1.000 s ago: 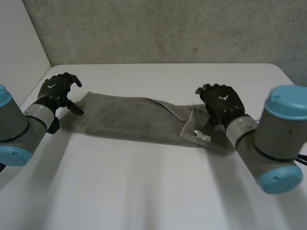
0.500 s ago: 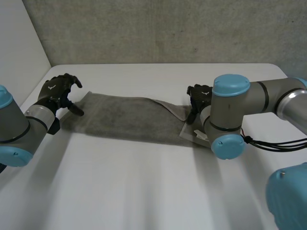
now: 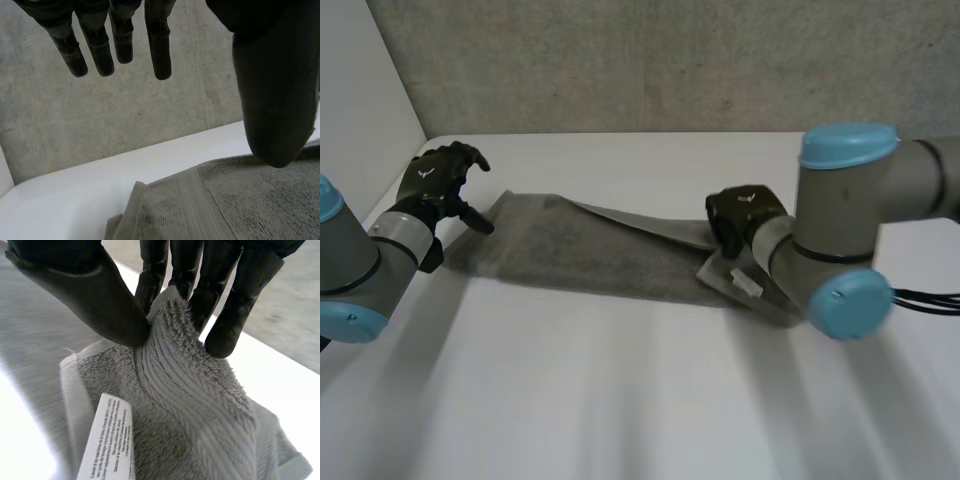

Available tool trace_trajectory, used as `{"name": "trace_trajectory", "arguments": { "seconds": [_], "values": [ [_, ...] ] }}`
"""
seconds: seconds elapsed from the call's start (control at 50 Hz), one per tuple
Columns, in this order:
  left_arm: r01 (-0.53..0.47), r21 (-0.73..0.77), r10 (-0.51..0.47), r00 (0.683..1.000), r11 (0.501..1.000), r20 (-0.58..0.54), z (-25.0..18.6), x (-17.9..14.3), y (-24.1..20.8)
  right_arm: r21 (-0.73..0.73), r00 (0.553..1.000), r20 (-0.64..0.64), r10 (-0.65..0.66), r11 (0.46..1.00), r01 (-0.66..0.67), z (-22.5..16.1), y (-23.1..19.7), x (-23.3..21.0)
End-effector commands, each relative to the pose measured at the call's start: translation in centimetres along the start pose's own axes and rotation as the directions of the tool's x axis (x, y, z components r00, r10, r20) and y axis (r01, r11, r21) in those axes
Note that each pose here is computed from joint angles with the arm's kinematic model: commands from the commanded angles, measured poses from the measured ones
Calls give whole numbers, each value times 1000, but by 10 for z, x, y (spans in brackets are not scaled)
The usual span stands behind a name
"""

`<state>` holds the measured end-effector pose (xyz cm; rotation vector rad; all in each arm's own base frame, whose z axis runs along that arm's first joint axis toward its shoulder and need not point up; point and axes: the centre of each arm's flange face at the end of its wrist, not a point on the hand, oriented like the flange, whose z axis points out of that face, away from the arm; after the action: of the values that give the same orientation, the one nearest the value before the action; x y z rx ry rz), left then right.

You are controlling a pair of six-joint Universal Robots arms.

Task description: Fold the towel.

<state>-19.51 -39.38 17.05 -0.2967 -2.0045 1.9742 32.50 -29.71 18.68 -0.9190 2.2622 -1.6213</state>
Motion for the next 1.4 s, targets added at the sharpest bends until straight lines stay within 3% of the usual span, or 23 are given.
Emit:
{"name": "trace_trajectory", "arguments": {
  "seconds": [0.02, 0.12, 0.2, 0.36, 0.48, 0.66, 0.76, 0.88, 0.92, 1.02, 1.12, 1.26, 1.34, 1.38, 1.4],
  "values": [
    [-96, 47, 99, 993, 994, -58, 2, 19, -3, -36, 967, 168, -189, 980, 198, -62, 16, -14],
    [-191, 94, 204, 965, 977, -163, 2, 42, 2, -63, 927, 237, -290, 948, 312, -106, 39, -21],
    [-242, 94, 258, 939, 966, -226, 0, 56, 14, -54, 935, 219, -279, 953, 298, -117, 41, -11],
    [-415, 48, 407, 850, 908, -334, -10, 71, 56, -12, 950, 174, -259, 964, 265, -119, 42, 3],
    [-442, -45, 385, 823, 896, -418, -29, 73, 64, 0, 956, 159, -245, 969, 248, -116, 44, 6],
    [-456, -75, 391, 827, 887, -404, -40, 60, 44, 6, 956, 153, -248, 968, 250, -106, 54, 5],
    [-470, -54, 408, 813, 881, -415, -47, 61, 37, -7, 956, 166, -242, 969, 247, -105, 59, 2],
    [-523, -23, 459, 767, 852, -447, -55, 65, 37, -10, 957, 164, -241, 969, 246, -104, 61, 3],
    [-567, 6, 509, 736, 824, -446, -57, 65, 34, -8, 957, 164, -241, 969, 246, -104, 61, 3],
    [-614, 29, 566, 707, 789, -424, -56, 62, 30, -11, 957, 165, -240, 969, 245, -104, 63, 2],
    [-624, 20, 580, 713, 781, -395, -54, 50, 26, -10, 957, 163, -239, 970, 244, -104, 65, 3],
    [-613, 29, 566, 708, 789, -423, -62, 57, 26, -10, 957, 164, -241, 969, 246, -104, 67, 1],
    [-609, 66, 560, 676, 791, -479, -72, 72, 28, -9, 956, 166, -241, 969, 245, -104, 67, 1],
    [-606, 120, 568, 633, 786, -526, -84, 87, 25, -11, 957, 165, -240, 969, 245, -105, 67, 1],
    [-606, 120, 568, 633, 786, -526, -84, 88, 25, -10, 956, 166, -241, 969, 246, -105, 67, 1]
  ]
}}
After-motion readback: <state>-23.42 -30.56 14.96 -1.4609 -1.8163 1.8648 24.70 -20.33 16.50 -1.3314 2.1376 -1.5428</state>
